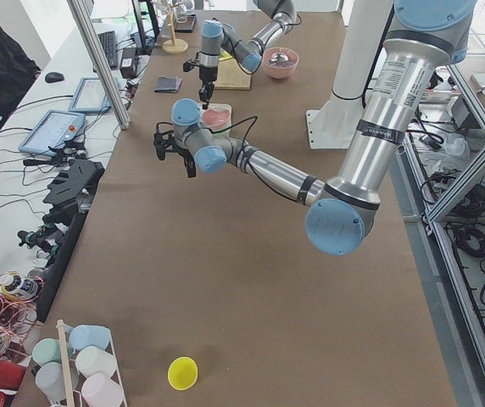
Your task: Stack pink bowl on green and place spoon
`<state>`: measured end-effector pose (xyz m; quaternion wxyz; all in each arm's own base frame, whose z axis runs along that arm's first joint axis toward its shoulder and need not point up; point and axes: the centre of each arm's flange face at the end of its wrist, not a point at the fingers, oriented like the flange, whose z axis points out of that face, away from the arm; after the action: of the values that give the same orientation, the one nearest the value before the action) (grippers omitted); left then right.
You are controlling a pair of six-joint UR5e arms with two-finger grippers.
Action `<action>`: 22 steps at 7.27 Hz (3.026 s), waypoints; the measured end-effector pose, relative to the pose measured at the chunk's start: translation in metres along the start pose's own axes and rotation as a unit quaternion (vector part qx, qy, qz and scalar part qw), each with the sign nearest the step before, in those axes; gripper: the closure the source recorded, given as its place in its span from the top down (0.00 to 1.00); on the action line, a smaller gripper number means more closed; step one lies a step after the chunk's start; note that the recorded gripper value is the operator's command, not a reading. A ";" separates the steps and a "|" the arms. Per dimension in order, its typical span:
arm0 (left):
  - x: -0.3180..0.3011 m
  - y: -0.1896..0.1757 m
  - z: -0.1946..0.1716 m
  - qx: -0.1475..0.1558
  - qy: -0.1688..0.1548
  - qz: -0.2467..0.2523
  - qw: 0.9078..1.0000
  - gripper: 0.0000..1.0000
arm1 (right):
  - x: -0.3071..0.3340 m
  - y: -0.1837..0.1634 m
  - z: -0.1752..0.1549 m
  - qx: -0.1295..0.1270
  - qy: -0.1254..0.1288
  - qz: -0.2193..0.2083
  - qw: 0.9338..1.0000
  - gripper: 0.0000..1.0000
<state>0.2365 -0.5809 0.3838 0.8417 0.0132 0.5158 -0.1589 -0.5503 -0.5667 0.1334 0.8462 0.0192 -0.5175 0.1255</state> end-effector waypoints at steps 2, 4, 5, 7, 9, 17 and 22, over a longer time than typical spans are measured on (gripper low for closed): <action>0.000 0.000 0.000 0.000 0.000 0.000 1.000 0.97 | -0.003 0.005 0.001 0.005 -0.014 -0.014 1.000 1.00; 0.001 -0.001 0.002 0.000 -0.001 0.000 1.000 0.97 | -0.004 0.006 0.000 0.009 -0.019 -0.016 1.000 1.00; 0.002 -0.002 0.002 0.000 0.000 0.000 1.000 0.97 | -0.004 0.006 -0.001 0.009 -0.021 -0.017 1.000 1.00; 0.005 0.003 -0.010 0.007 0.015 0.016 1.000 0.97 | 0.011 0.000 -0.025 0.010 -0.025 -0.017 1.000 1.00; -0.024 -0.005 -0.038 0.044 0.008 0.035 0.998 0.98 | 0.104 -0.016 -0.083 0.024 0.035 -0.064 0.997 1.00; -0.313 -0.041 -0.145 0.023 -0.148 0.171 0.974 0.98 | 0.571 -0.165 -0.268 -0.090 0.172 -0.164 0.967 1.00; -0.377 -0.027 -0.127 -0.012 -0.160 0.127 0.979 0.98 | 0.665 -0.139 -0.287 -0.103 0.170 -0.112 0.974 1.00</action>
<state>-0.0384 -0.4870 0.6571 0.9268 0.0433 0.3705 -0.0444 0.0197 -0.5271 0.5997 0.9279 -0.0320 -0.3706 -0.0229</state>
